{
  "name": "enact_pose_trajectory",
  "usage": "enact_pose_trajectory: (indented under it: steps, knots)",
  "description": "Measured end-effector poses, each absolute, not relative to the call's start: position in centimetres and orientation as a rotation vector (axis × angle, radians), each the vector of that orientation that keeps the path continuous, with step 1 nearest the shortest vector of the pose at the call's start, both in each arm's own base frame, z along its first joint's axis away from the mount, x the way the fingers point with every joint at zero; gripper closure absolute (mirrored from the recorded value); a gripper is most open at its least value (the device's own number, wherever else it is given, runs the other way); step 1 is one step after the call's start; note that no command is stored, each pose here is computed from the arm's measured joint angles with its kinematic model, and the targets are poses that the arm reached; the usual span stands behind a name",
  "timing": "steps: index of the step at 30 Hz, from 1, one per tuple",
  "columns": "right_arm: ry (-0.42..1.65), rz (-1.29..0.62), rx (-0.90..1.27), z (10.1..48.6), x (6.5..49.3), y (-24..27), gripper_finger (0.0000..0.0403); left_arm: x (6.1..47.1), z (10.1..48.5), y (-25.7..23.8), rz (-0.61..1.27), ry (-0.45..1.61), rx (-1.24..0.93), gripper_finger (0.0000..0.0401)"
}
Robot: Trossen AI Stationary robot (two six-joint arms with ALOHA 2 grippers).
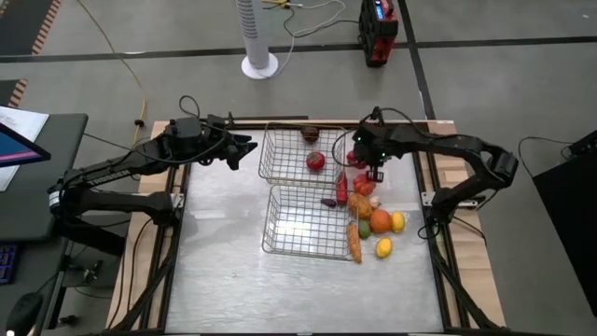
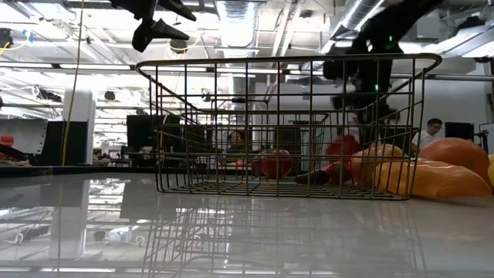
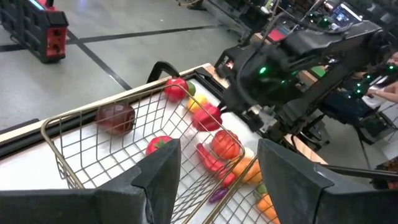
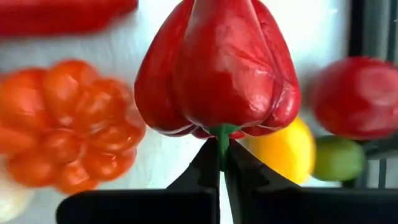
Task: Sort produce into baskets
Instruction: Put the red bell pepper vegetable into the bottom wire basket
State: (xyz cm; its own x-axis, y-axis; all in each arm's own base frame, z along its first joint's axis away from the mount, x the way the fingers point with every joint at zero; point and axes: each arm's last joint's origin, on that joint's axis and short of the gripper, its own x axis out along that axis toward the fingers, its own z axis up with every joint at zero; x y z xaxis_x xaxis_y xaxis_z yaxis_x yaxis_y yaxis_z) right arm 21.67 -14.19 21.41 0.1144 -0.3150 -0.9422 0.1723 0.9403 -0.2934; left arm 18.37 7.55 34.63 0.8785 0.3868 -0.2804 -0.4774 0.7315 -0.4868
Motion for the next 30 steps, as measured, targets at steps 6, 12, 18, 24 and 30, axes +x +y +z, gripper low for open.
enact_pose_trajectory:
  steps: [6,12,18,24,30]
  knots:
    - [1.301,-0.442,-0.092,26.7,21.7,-13.5,0.0359,18.3,34.6,7.7,0.515,0.155,-0.569,0.0200]
    - [1.154,-0.472,-0.074,30.4,22.3,-12.1,0.0361,18.3,34.7,7.7,0.547,0.146,-0.561,0.0200]
    - [1.070,-0.436,-0.081,32.1,23.4,-10.5,0.0360,18.3,34.7,7.8,0.551,0.144,-0.561,0.0200]
    - [0.969,-0.192,-0.020,33.1,24.8,-7.5,0.0360,18.3,34.7,7.7,0.537,0.147,-0.565,0.0200]
    - [0.939,0.097,0.054,33.2,25.6,-3.6,0.0358,18.3,34.7,7.6,0.507,0.154,-0.572,0.0200]
